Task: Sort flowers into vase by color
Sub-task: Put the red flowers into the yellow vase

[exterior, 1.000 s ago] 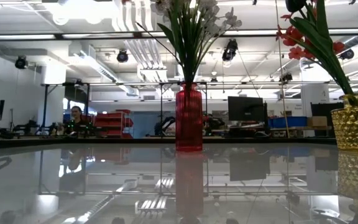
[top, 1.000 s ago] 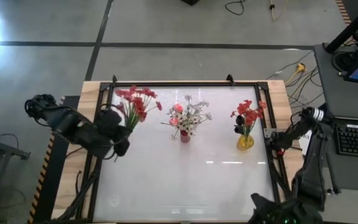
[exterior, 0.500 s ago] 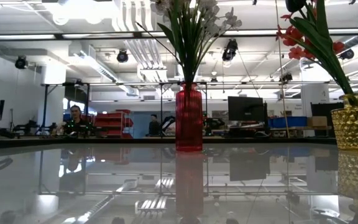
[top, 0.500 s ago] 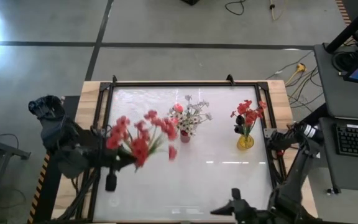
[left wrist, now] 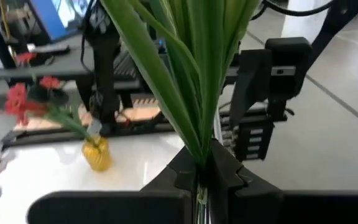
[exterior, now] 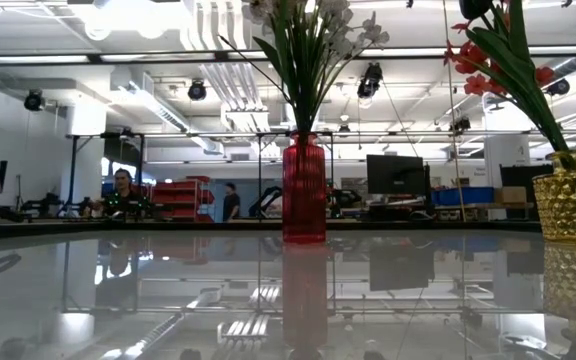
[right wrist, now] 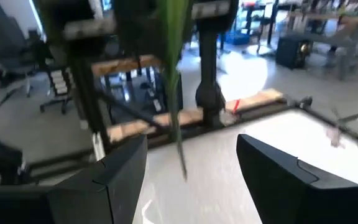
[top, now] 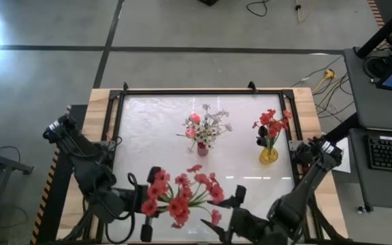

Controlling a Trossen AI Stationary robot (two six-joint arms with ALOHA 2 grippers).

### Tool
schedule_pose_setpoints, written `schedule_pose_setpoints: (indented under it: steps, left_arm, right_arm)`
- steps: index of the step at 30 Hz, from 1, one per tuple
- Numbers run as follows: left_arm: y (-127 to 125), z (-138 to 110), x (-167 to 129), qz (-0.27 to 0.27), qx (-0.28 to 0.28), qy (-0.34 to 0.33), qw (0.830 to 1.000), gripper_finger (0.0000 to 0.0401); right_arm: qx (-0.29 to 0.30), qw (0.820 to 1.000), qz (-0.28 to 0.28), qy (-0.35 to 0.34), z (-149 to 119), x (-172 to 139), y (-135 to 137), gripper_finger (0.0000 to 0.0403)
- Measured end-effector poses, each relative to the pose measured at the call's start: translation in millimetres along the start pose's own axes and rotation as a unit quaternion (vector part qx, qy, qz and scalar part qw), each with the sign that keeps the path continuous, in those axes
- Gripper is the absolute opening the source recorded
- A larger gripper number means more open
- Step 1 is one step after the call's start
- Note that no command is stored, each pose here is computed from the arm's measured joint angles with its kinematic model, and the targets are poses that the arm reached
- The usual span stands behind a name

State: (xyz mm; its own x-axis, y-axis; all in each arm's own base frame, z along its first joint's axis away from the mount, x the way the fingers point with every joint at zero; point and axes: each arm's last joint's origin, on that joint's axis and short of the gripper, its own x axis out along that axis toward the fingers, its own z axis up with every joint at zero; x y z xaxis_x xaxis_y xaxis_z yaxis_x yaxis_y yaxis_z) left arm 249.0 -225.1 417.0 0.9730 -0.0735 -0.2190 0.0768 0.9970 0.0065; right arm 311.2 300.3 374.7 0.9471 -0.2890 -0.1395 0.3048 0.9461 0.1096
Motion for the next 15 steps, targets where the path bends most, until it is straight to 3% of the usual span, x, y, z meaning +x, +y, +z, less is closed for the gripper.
schedule_pose_setpoints:
  steps: [8,15]
  left_arm:
    - [3,3,11,-0.018,0.022,-0.014,0.999,0.0]
    - [10,1,13,-0.047,0.072,0.01,0.996,0.0]
  right_arm:
    - [-0.011,0.995,0.022,-0.095,31,13,9,0.0223]
    - [-0.025,0.996,0.008,-0.089,31,23,3,0.021]
